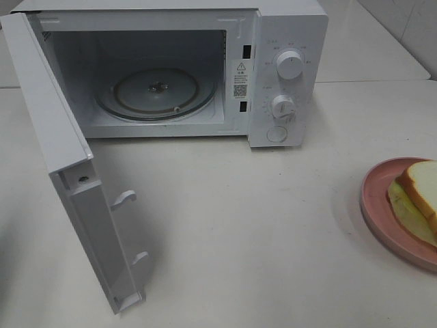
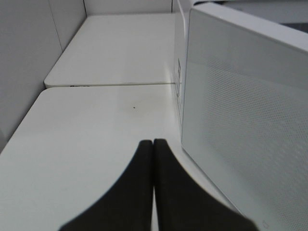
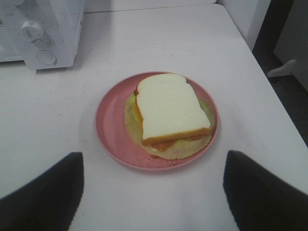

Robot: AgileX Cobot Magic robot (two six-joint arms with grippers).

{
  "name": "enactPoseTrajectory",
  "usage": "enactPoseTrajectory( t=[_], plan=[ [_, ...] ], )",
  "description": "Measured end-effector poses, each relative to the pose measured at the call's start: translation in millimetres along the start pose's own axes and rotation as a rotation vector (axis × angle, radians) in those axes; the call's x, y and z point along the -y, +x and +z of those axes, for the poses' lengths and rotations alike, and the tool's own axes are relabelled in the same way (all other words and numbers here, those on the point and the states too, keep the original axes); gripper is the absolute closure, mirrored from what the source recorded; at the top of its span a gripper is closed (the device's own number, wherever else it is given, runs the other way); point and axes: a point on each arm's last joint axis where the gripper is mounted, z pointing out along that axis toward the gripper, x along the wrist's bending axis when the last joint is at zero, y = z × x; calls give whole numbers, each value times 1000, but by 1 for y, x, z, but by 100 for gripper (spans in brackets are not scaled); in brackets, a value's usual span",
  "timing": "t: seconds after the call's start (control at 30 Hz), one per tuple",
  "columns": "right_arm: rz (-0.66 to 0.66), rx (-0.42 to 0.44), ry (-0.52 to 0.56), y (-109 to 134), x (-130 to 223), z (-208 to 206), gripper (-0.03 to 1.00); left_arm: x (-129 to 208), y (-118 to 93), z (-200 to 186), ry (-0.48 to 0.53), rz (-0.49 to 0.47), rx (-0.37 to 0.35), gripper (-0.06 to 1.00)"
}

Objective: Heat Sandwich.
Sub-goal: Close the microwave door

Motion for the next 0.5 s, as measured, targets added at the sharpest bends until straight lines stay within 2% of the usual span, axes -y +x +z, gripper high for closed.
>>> enactPoseTrajectory(
  t=[0.23, 0.4, 0.5],
  plan=[
    [0, 0, 0, 0, 0, 0, 20, -1, -3, 25, -95, 78, 33, 94],
    [0, 0, 0, 0, 0, 0, 20, 6, -7, 42, -84, 113, 75, 94],
    [0, 0, 0, 0, 0, 0, 20, 10, -9, 48, -66, 95, 94, 94]
  ],
)
